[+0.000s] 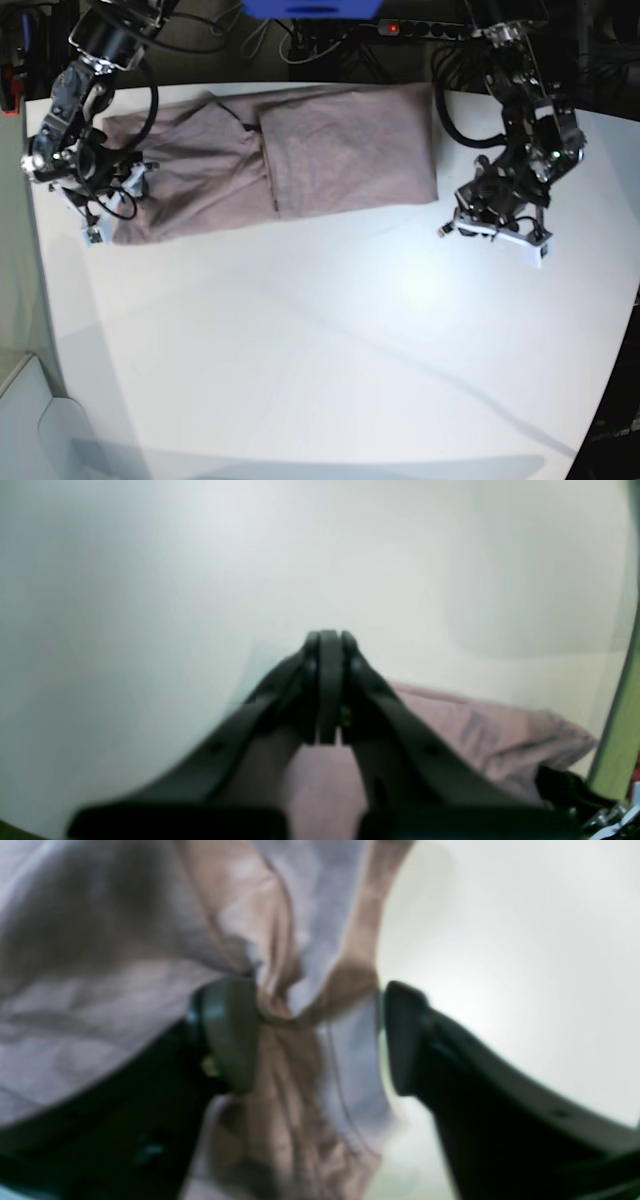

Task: Layout the t-shirt on the table in an organized manner, then fold the t-shirt properly
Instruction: 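Release the left gripper and move both grippers to the folded stack's ends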

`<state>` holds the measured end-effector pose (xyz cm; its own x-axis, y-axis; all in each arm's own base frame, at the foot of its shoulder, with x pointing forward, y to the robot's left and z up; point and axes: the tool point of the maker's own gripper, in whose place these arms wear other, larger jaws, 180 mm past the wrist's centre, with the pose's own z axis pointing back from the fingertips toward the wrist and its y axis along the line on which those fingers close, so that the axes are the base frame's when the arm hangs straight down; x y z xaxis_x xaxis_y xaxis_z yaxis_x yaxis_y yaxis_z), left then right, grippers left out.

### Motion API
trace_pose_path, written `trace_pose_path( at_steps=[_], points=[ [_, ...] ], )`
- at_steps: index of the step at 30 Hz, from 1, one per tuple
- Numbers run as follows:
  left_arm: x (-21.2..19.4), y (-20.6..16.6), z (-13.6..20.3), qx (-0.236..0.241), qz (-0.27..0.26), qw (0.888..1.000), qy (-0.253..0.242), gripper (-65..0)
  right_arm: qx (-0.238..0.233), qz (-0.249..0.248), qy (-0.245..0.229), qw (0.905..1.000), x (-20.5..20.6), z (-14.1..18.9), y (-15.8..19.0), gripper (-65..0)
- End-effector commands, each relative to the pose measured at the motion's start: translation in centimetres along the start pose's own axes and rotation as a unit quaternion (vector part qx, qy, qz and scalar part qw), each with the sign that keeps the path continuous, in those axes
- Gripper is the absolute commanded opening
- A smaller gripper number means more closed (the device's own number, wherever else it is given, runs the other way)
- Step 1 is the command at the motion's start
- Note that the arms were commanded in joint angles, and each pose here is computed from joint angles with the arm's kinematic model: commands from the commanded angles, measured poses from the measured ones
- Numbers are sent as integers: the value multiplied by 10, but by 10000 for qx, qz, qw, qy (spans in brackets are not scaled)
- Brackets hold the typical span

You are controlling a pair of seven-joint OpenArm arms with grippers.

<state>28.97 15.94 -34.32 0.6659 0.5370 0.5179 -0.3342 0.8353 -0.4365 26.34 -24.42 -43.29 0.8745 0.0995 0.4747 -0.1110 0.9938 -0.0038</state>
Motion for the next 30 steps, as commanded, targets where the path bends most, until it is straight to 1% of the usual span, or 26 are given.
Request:
trace_pose_path(
  at_steps=[1, 3, 5, 6, 7, 11, 13, 15, 17, 20, 21, 23, 26, 30],
  points=[
    [11, -6, 8, -95, -47, 9997, -215, -649, -115, 69, 346, 9993, -13, 0, -4, -415],
    [15, 1, 14, -30, 24, 9994, -332, -649, -113, 76, 354, 9993, -13, 0, -4, -515],
    [20, 14, 17, 112, 192, 9989, -420, -649, -107, 72, 361, 9993, -12, 0, -3, -632],
    [23, 20, 19, 183, 240, 9985, -459, -649, -104, 79, 361, 9993, -12, -1, -3, -650],
    [25, 26, 20, 244, 278, 9981, -490, -649, -104, 79, 361, 9993, -12, -1, -3, -650],
    [4, 60, 15, 628, 527, 9965, -181, -649, -121, 88, 337, 9993, -11, 1, -4, -650],
    [-15, 74, 5, 785, 644, 9947, 132, -649, -141, 90, 311, 9994, -8, 1, -5, -650],
    [-30, 88, -3, 925, 753, 9921, 384, -649, -241, 136, 176, 9995, 0, 8, -8, -650],
    [-41, 94, -9, 977, 814, 9902, 584, -649, -324, 182, 25, 9993, 8, 16, -8, -650],
    [-54, 97, -16, 1010, 939, 9874, 773, -649, -443, 241, -241, 9984, 22, 28, -6, -650],
    [-52, 96, -18, 994, 943, 9875, 773, -649, -496, 268, -301, 9980, 26, 32, -7, -650],
    [-52, 90, -21, 929, 916, 9881, 816, -649, -569, 294, -226, 9977, 23, 38, -7, -650],
    [-64, 78, -28, 837, 744, 9886, 1003, -649, -718, 351, -135, 9967, 26, 49, -10, -650],
    [-75, 58, -39, 652, 516, 9886, 1253, -649, -862, 403, -238, 9952, 33, 63, -10, -650]
  ],
)
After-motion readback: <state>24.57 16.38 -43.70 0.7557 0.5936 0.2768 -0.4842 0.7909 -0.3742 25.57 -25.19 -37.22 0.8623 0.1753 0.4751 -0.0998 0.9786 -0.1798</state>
